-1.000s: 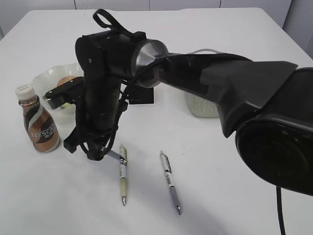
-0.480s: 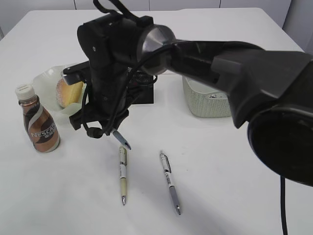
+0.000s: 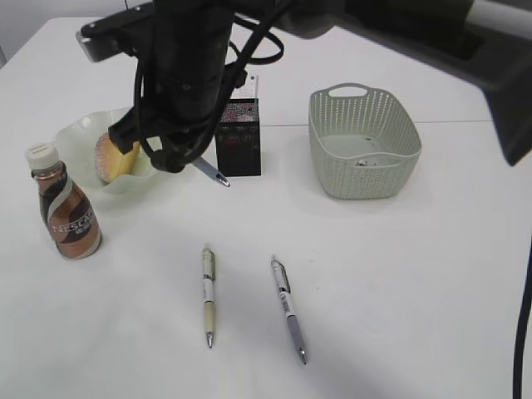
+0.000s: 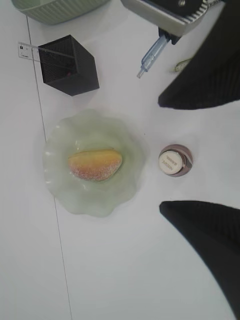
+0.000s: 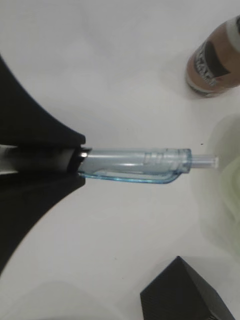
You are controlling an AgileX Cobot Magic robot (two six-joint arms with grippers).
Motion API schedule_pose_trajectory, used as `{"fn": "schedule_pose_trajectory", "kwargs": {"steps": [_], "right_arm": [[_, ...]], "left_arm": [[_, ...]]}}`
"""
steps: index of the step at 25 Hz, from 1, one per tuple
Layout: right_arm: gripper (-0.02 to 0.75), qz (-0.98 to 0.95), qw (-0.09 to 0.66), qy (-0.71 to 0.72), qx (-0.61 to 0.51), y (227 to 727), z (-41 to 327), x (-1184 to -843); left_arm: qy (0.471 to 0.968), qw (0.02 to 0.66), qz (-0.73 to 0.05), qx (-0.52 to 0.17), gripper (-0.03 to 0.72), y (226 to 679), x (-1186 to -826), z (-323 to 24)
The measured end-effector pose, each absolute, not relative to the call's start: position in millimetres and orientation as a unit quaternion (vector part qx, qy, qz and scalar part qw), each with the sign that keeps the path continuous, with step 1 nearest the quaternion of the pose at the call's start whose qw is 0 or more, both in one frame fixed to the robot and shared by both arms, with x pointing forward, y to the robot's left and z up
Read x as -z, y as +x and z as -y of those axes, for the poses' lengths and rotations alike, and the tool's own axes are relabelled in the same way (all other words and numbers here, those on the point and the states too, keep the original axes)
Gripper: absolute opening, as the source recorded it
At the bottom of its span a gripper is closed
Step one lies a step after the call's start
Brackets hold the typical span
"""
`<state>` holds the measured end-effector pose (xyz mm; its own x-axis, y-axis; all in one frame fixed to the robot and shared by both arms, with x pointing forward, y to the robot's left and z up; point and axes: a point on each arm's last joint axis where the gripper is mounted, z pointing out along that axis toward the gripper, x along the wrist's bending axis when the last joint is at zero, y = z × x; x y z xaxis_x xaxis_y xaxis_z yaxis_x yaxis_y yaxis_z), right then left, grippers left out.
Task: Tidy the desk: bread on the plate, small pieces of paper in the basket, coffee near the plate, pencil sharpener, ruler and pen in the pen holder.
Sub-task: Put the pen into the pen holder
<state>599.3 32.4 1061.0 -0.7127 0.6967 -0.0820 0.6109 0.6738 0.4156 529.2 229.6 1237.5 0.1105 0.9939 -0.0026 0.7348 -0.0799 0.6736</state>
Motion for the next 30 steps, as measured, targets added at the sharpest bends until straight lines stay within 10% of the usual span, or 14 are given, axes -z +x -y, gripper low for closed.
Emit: {"fn": "schedule_pose_trajectory", "kwargs": {"steps": [30], "right_arm": [[0.07, -0.706, 0.343, 0.307, -0.539, 567, 93, -1066]], "left_arm": [[0.702, 0.27, -0.626, -0.206, 0.424, 541, -1225, -221]]}}
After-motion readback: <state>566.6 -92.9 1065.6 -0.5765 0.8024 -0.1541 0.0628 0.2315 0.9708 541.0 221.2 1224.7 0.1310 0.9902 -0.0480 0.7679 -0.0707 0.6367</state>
